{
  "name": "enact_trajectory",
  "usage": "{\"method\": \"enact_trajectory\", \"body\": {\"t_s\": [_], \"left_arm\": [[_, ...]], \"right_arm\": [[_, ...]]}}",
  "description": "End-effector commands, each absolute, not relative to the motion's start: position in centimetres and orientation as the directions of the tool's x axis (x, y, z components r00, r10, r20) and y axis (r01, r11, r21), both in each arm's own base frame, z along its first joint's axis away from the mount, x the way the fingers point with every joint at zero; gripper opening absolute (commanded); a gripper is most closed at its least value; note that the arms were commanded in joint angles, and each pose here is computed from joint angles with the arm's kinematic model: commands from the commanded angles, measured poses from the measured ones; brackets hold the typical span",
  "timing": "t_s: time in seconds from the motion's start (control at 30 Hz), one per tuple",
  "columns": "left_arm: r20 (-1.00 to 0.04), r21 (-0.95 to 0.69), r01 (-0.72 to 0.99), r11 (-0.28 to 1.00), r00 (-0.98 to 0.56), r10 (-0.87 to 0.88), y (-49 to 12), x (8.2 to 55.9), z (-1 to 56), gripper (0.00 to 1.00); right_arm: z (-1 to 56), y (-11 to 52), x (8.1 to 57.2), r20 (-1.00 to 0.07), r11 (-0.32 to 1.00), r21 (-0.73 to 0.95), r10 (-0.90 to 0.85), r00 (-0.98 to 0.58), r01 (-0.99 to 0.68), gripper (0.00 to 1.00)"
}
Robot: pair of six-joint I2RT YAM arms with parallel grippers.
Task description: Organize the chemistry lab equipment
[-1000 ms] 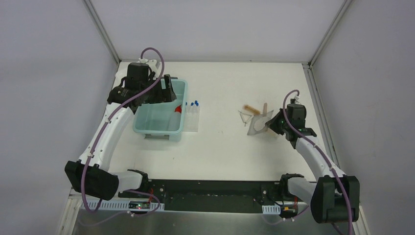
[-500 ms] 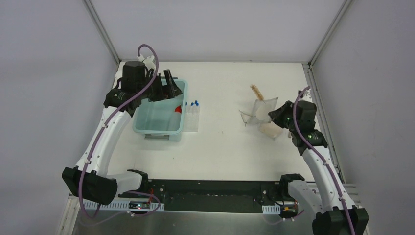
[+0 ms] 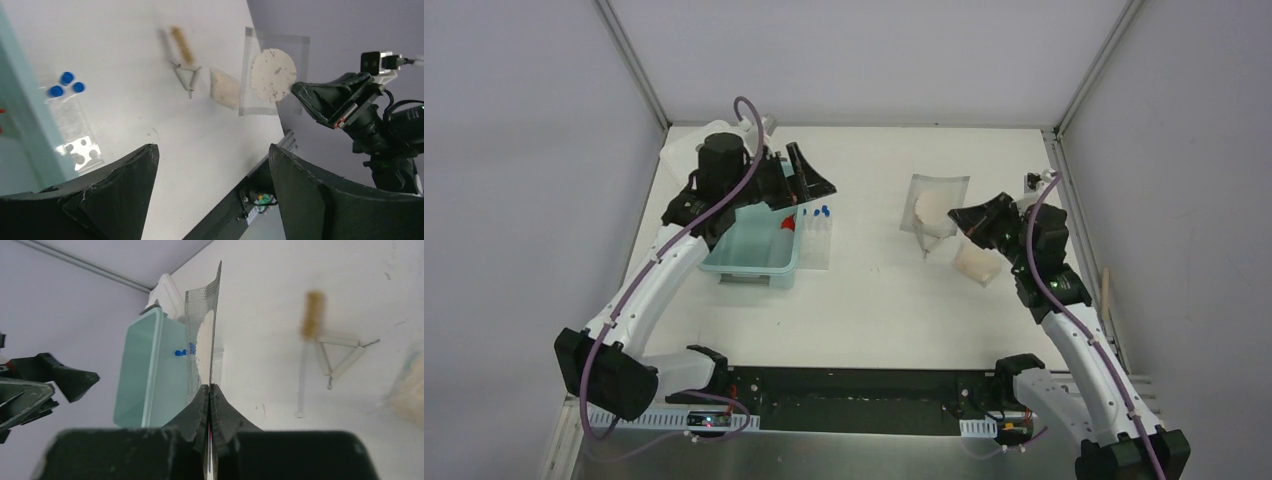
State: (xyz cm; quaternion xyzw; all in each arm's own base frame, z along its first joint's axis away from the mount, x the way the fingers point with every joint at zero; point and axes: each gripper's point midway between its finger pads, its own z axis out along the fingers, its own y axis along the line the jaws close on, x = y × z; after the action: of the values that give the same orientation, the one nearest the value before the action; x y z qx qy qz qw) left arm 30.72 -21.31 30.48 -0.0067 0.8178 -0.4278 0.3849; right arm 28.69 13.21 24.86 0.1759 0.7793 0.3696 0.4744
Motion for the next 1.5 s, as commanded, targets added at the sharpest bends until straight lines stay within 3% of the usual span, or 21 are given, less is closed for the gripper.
{"method": "enact_trajectory", "body": {"t_s": [0.0, 0.17, 0.5, 0.8, 0.97, 1.2, 1.3, 1.47], "left_arm": [[-0.604, -0.77, 0.419, 0.481, -0.72, -0.341, -26.2, 30.2, 32.5, 0.82], [-0.572, -0.808, 0.443, 0.389, -0.748, -0.337, -29.3, 30.4, 32.6, 0.83], [-0.599, -0.789, 0.461, 0.405, -0.725, -0.34, -29.2, 30.8, 32.6, 0.83], [-0.597, -0.802, 0.533, 0.27, -0.729, -0.334, -30.5, 29.8, 35.2, 0.84], [-0.608, -0.792, 0.582, 0.183, -0.725, -0.324, -31.8, 28.9, 37.0, 0.84], [-0.582, -0.812, 0.56, 0.163, -0.759, -0.292, -33.5, 28.7, 36.2, 0.84], [-0.58, -0.814, 0.558, 0.161, -0.762, -0.289, -33.8, 28.7, 36.1, 0.77], [-0.577, -0.816, 0.557, 0.155, -0.768, -0.278, -34.1, 28.7, 36.0, 0.37]], "right_arm": [[29.2, 15.3, 28.6, -0.606, 0.578, 0.788, 0.668, -0.432, -0.211, 0.0], [30.7, 16.8, 28.4, -0.598, 0.539, 0.8, 0.681, -0.422, -0.263, 0.0], [33.3, 16.8, 27.0, -0.577, 0.484, 0.815, 0.728, -0.371, -0.317, 0.0], [36.7, 17.5, 25.5, -0.528, 0.368, 0.828, 0.764, -0.371, -0.423, 0.0], [36.4, 18.1, 25.9, -0.525, 0.362, 0.833, 0.756, -0.39, -0.419, 0.0], [36.5, 19.2, 25.7, -0.506, 0.321, 0.841, 0.75, -0.425, -0.435, 0.0], [36.5, 19.4, 25.7, -0.509, 0.319, 0.84, 0.744, -0.433, -0.438, 0.0], [35.8, 19.8, 25.9, -0.514, 0.331, 0.842, 0.734, -0.444, -0.427, 0.0]]}}
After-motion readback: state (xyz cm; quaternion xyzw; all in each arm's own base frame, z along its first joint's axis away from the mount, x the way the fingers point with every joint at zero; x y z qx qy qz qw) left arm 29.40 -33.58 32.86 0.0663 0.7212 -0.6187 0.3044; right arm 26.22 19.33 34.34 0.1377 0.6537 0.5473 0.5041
